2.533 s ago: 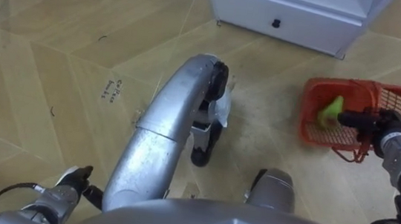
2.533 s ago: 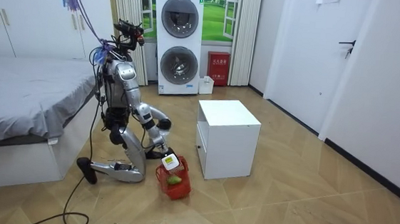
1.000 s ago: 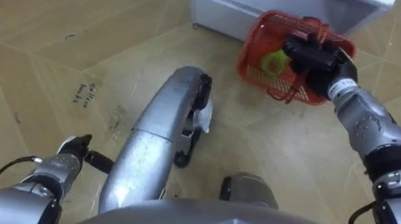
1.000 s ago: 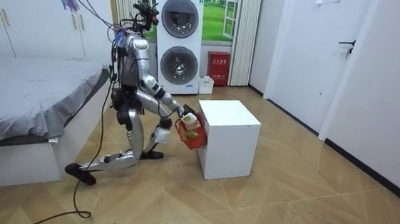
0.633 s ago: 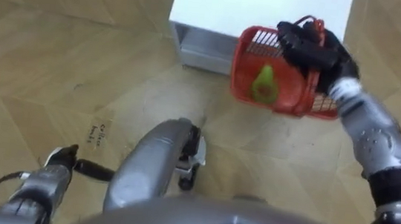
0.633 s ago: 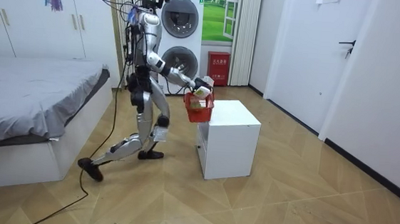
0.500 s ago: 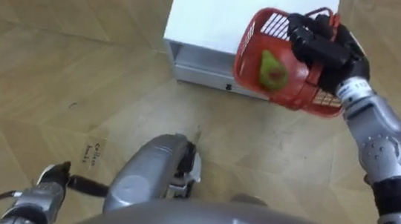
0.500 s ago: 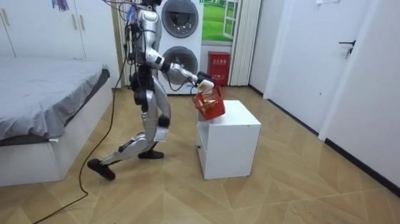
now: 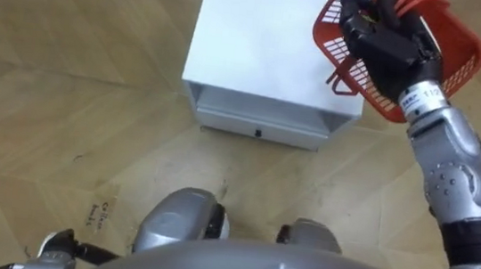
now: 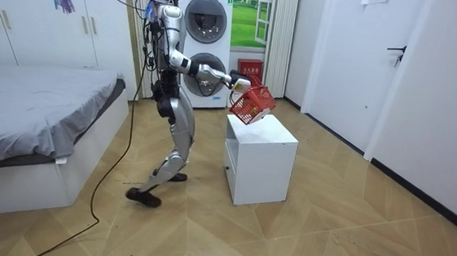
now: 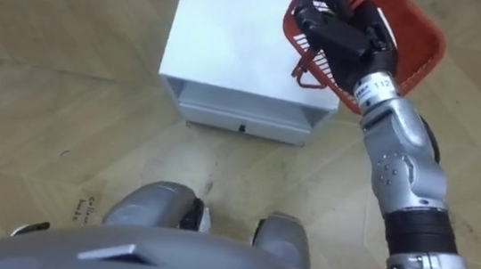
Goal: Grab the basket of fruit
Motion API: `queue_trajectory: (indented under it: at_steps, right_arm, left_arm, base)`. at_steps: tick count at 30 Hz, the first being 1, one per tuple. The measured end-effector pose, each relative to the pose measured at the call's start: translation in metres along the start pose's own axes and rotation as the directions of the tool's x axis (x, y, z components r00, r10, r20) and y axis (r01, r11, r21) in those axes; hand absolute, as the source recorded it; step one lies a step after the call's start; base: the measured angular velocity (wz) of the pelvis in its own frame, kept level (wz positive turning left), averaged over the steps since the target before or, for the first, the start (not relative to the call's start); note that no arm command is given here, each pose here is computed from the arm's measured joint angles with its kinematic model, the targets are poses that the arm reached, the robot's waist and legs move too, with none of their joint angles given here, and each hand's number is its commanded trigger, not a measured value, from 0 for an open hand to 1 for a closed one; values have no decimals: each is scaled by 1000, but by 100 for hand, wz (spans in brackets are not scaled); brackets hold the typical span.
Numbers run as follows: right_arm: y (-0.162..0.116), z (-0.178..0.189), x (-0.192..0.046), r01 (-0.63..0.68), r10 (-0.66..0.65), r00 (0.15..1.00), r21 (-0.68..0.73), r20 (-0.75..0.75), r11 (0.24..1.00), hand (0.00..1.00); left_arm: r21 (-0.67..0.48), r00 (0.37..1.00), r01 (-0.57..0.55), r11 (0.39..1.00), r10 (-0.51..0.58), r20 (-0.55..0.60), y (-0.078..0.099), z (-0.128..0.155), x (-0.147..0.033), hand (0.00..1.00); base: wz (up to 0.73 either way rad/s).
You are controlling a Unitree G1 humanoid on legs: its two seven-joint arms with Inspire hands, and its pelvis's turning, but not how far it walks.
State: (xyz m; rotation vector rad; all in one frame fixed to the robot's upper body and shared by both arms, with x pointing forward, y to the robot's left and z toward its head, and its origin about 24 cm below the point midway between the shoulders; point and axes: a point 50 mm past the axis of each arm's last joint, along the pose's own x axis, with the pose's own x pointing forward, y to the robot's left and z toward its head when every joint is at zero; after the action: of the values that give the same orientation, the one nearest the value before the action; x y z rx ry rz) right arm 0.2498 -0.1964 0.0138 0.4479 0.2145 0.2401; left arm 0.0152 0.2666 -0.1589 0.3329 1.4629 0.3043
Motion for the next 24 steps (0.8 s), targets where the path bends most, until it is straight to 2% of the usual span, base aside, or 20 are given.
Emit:
queue_trajectory:
  at_steps: [7, 15, 24]
  right_arm:
    - [13, -4, 6, -88, 89, 996, 36, -14, 995, 100]
    - [18, -11, 7, -107, 111, 992, 80, -51, 991, 100]
    - [28, -26, 9, -140, 149, 982, 84, -117, 987, 100]
  left_arm:
    - [-4, 1000, -11, 1000, 11, 23, -2, 4, -1, 0]
    - [0, 997, 2, 1000, -2, 75, -1, 13, -1, 0]
    - [24, 998, 4, 1000, -6, 69, -1, 10, -1, 0]
  base:
    - [-5]
    - [3]
    - [10]
